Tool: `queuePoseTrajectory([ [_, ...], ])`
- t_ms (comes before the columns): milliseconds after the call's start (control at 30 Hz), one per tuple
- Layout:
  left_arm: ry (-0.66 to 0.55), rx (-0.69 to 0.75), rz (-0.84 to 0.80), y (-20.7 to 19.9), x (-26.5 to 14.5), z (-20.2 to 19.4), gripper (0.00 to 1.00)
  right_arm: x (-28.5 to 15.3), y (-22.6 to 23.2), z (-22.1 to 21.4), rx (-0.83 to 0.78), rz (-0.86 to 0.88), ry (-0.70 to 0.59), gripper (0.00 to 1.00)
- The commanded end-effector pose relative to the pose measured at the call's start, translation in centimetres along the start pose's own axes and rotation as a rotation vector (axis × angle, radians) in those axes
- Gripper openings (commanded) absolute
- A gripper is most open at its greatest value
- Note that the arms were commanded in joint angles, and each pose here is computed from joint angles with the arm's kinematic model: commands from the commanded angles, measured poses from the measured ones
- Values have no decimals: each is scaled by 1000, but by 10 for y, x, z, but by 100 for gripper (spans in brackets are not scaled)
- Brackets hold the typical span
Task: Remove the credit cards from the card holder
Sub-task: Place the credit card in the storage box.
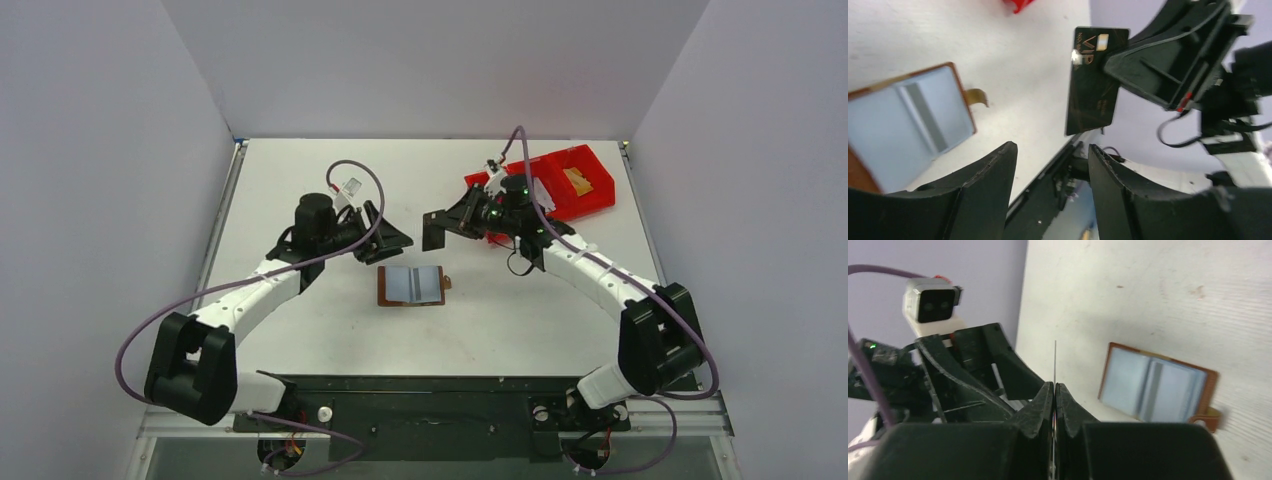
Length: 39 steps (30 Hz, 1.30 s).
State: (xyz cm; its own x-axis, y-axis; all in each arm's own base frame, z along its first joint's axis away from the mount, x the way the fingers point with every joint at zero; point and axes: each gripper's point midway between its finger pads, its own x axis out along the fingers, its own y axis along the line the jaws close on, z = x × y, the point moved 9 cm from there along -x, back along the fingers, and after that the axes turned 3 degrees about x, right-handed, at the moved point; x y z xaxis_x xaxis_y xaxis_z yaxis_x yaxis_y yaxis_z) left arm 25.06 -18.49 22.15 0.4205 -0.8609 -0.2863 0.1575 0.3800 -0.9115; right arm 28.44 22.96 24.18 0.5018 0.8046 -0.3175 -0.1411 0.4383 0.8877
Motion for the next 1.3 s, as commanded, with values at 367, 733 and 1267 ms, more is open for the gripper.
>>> queuePoseTrajectory([
  [367,-65,201,420,10,-35,2,52,-71,1,85,-508,-930,-221,0],
  [733,-24,223,431,12,-35,2,52,-49,-30,130,-668,-1304,-218,0],
  [1267,-41,197,447,14,-32,6,52,16,-70,159,-776,-1318,-105,0],
])
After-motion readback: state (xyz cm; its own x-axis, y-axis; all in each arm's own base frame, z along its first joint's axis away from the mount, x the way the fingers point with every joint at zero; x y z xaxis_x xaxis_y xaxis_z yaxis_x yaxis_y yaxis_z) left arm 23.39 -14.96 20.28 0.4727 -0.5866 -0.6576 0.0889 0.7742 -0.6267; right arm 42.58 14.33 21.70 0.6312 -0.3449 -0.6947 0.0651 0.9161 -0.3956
